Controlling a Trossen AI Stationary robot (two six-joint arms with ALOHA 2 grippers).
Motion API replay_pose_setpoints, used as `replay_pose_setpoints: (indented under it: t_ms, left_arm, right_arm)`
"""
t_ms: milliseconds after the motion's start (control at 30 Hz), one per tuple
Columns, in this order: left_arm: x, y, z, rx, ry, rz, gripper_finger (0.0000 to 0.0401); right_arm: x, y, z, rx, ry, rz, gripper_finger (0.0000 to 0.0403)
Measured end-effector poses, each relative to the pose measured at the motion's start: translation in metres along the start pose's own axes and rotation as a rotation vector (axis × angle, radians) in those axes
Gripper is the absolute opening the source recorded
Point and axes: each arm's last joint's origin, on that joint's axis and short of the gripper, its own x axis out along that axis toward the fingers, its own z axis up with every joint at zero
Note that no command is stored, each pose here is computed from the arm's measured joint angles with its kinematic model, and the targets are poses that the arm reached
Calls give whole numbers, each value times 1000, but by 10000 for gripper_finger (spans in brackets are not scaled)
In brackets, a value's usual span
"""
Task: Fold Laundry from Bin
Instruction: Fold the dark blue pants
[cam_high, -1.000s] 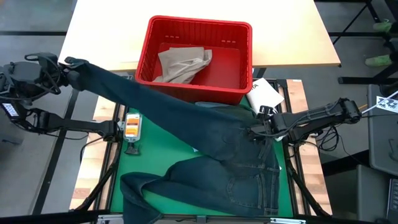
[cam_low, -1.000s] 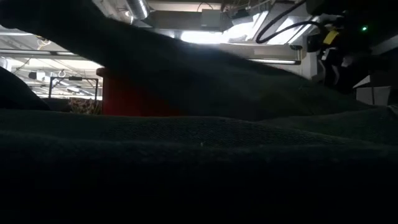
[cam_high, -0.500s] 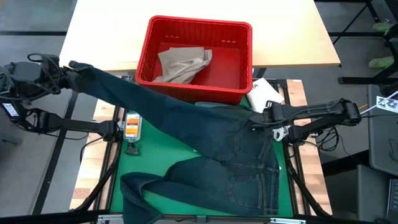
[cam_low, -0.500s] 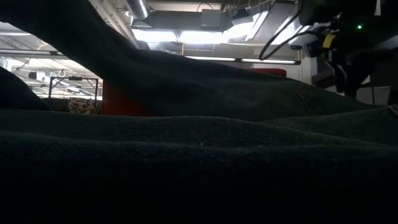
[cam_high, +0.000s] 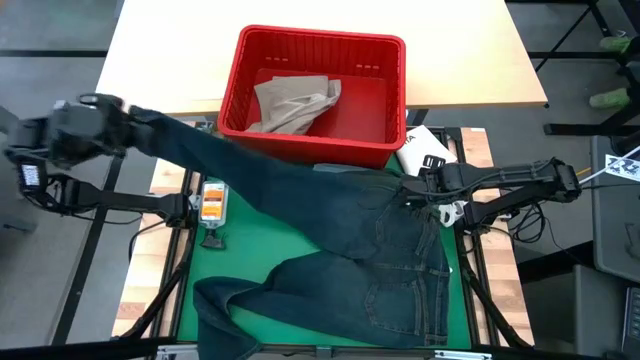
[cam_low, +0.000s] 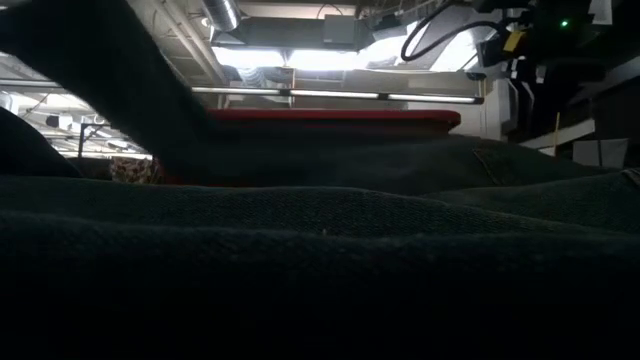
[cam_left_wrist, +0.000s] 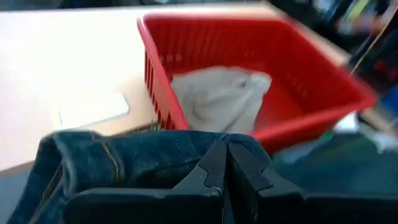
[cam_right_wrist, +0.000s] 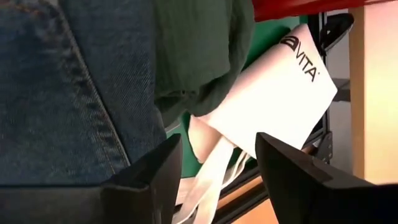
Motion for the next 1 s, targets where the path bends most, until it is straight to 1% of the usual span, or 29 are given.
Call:
replay_pose_setpoints:
  t_ms: [133,233,333,433,500,567,667,833,933,1000]
  left_arm:
    - [23,-11,-15,76,61,75,0]
    - [37,-15,-25,131,57,169,0]
    - [49,-18,-34,179,59,236,0]
    - [59,-20,-42,231,75,279,0]
    - [63,-22,-47,241,102,276,0]
    - [65,-23,-50,208,160,225,0]
    - [66,-29,-54,121,302,93,0]
    - [63,-36,-61,-27,550,-119,0]
    - [61,-39,-63,-97,662,-203,0]
    - [60,-41,-63,-119,709,-243,0]
  right_arm:
    - [0,0,0,-20,0,0,204]
    - [0,0,0,-18,-4,1,204]
    - [0,1,5,2,-43,22,204]
    - [-1,4,12,33,-104,66,204]
    - [-2,5,16,55,-150,83,204]
    - [-3,6,21,77,-198,101,204]
    - [-4,7,27,99,-255,116,204]
    - [-8,10,39,66,-368,208,204]
    - [-13,12,47,47,-460,271,204]
    - [-15,13,55,36,-529,293,204]
